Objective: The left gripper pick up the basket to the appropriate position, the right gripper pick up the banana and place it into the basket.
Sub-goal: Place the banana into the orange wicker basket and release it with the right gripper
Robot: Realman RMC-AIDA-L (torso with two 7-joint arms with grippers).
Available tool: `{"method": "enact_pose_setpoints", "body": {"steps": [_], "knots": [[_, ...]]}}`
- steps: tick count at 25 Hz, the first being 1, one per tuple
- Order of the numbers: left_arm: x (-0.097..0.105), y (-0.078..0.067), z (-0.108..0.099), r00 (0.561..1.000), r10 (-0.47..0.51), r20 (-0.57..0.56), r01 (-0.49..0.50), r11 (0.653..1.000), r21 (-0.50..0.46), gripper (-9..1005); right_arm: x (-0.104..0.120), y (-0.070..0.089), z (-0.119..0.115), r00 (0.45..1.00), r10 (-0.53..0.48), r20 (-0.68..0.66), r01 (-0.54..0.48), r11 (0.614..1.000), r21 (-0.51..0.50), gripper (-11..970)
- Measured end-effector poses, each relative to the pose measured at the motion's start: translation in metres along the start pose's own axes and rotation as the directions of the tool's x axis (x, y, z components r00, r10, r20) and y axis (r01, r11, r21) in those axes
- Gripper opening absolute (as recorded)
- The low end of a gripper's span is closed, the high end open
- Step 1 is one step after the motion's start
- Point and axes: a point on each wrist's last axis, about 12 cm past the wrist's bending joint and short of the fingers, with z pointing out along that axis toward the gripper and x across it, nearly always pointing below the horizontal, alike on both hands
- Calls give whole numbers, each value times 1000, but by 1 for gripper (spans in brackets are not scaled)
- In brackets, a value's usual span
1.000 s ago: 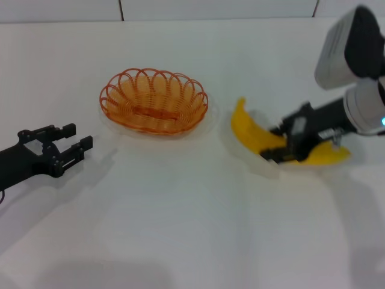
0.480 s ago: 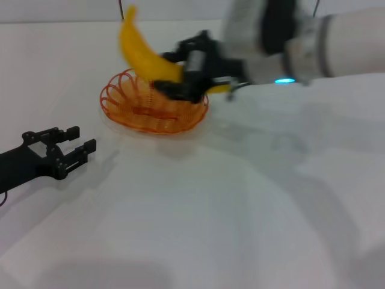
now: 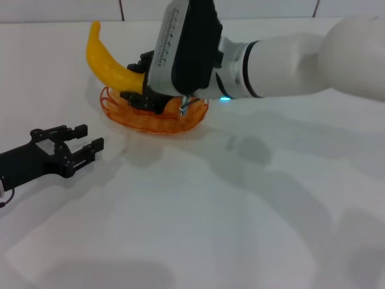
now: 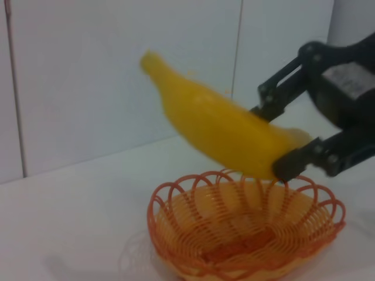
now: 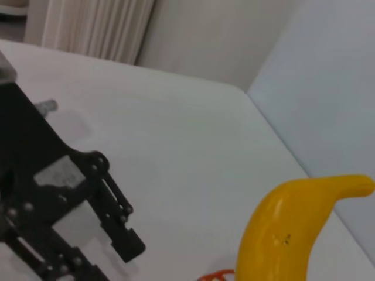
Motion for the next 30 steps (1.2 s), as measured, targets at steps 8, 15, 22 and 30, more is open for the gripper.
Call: {"method": "enact_pose_setpoints", "body": {"steps": [8,15,22,30], "knots": [[0,-2,2,1000,5,-4,-5,1000,13,479,5,0,2,1000,-4,-14,4,1000,10,625],[0,-2,1,1000,4,-5,-3,1000,12,479,6,0,1,1000,-11,-19,11,1000,8,653],[3,-3,-1,1000,-3,-7,3,1000,9,479,6,0,-6,1000,2,9,-2,1000,28,698],[4,-4,-2,1000,-4,-6,4,1000,12,479,20,-5,-65,991,75,114,-78,997,27,744]]}}
